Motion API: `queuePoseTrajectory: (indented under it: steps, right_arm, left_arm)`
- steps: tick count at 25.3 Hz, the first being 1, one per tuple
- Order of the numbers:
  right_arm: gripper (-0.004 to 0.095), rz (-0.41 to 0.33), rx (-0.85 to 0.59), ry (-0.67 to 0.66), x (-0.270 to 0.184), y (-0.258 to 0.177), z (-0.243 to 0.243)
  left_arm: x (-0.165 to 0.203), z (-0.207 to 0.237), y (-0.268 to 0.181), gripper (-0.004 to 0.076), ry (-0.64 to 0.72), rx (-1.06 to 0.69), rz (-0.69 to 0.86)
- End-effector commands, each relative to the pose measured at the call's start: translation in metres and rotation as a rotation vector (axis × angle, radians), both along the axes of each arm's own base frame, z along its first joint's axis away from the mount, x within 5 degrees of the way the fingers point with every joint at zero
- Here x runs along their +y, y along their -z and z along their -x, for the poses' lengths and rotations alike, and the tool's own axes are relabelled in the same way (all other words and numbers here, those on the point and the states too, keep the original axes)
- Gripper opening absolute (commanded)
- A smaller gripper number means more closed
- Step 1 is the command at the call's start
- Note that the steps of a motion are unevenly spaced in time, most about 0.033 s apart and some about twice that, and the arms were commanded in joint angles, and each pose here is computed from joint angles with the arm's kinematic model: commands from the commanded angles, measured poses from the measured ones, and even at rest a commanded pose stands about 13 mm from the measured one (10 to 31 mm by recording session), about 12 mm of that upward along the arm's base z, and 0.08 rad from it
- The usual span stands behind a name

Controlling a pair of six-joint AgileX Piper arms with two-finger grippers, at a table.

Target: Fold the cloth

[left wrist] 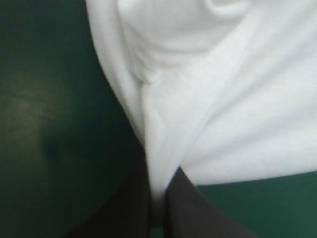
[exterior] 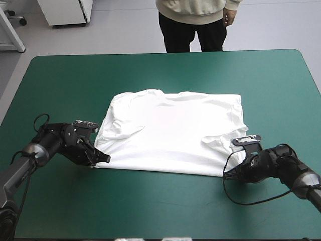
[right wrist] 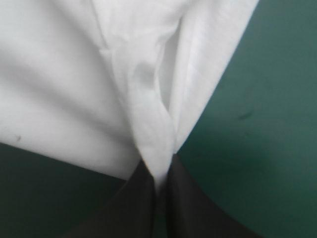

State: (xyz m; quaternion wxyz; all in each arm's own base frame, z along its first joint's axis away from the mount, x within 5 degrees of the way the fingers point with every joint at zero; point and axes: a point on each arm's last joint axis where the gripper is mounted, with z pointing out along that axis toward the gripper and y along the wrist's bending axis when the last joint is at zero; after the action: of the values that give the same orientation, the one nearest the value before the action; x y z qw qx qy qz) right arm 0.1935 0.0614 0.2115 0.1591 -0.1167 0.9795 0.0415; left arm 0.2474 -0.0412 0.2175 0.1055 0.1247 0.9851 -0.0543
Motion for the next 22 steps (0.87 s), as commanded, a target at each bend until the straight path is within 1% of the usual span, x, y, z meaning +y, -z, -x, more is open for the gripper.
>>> queuePoseTrajectory:
  steps: [1,4,9,13,15,20,22]
  right_arm:
    - [-0.0017,0.008,-0.025,-0.012,-0.006,-0.018,0.013]
    - [-0.0017,-0.014,-0.062,-0.009,-0.010,-0.032,0.028]
    - [-0.0017,-0.095,-0.163,0.005,-0.013,-0.061,0.051]
    - [-0.0017,-0.111,-0.216,-0.001,-0.014,-0.086,0.055]
    - [-0.0017,-0.110,-0.242,-0.004,-0.013,-0.097,0.051]
    - [-0.0017,-0.046,-0.291,-0.014,-0.010,-0.118,0.020]
    - [-0.0017,-0.019,-0.298,-0.031,-0.007,-0.122,0.006]
  left_arm:
    - [0.002,0.012,-0.028,-0.0009,0.005,-0.070,0.005]
    - [0.003,0.024,-0.042,-0.0009,0.009,-0.095,0.011]
    - [0.003,0.041,-0.063,-0.0009,0.006,-0.165,0.042]
    - [0.005,0.050,-0.075,-0.0009,0.003,-0.221,0.046]
    - [0.004,0.047,-0.083,-0.0009,-0.012,-0.264,0.056]
    - [0.003,0.016,-0.125,-0.0009,-0.045,-0.483,0.077]
    - [0.000,-0.002,-0.129,-0.0009,-0.047,-0.480,0.078]
